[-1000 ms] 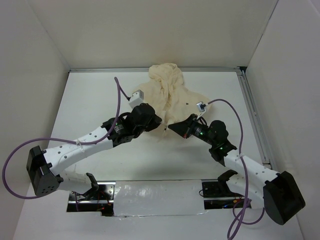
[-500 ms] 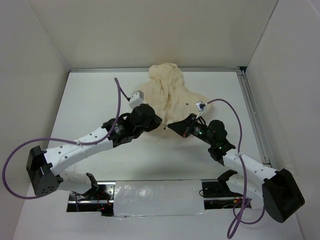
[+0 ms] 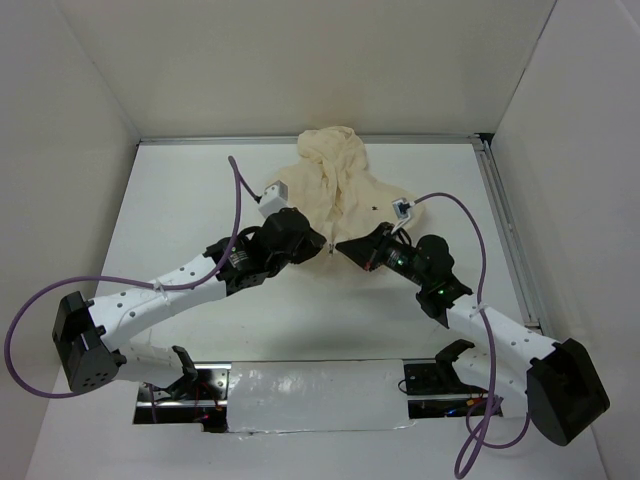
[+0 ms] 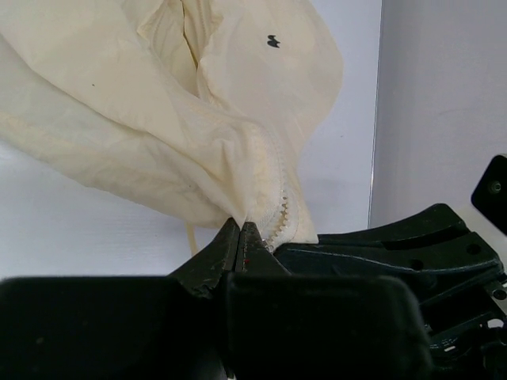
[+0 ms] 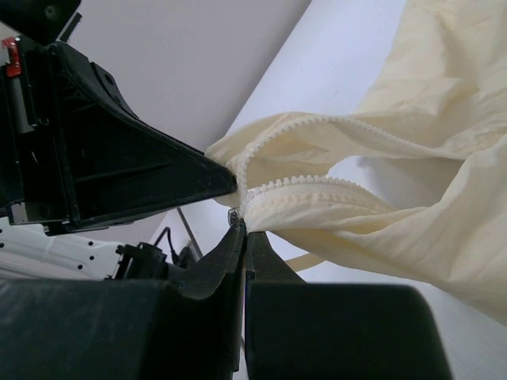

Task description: Zip up the jacket

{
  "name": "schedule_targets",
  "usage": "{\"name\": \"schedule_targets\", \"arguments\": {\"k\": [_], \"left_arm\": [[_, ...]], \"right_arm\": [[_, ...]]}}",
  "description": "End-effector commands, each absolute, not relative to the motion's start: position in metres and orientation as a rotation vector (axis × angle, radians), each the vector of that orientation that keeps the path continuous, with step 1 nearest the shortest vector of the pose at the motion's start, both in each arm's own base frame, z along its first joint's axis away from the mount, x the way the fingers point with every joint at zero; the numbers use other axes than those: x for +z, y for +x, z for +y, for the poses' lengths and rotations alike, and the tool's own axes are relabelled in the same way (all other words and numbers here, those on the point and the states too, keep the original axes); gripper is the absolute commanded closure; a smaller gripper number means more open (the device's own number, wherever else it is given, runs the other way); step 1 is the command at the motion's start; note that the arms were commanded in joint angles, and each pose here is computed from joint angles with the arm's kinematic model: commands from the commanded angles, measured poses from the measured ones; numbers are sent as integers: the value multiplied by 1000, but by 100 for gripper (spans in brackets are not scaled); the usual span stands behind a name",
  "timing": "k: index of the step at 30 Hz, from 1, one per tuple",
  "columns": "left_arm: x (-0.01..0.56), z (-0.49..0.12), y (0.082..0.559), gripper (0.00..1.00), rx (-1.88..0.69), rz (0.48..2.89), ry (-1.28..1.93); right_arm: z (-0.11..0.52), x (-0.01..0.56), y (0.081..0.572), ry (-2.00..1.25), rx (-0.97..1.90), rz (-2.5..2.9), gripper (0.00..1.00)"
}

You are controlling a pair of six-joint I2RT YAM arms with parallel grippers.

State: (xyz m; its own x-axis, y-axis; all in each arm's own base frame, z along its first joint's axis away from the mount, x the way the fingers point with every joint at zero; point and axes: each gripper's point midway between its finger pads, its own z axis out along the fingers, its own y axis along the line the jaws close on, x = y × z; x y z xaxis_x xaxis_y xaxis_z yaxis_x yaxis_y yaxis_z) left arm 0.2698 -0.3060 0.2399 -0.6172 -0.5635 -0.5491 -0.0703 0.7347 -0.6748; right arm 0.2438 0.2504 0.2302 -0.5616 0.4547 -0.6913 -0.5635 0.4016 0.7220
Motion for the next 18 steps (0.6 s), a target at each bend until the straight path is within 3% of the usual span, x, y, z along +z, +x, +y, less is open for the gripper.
{"name": "schedule_targets", "arguments": {"k": [1,18], "left_arm": [[255,-306,272,100,-827,2096,-531],[251,-305,272,100,-808,2103,-509]], "right_arm": [[251,246,245,-143,1304,1674,100],[257,248,238,-188,1357,1650,100]]}}
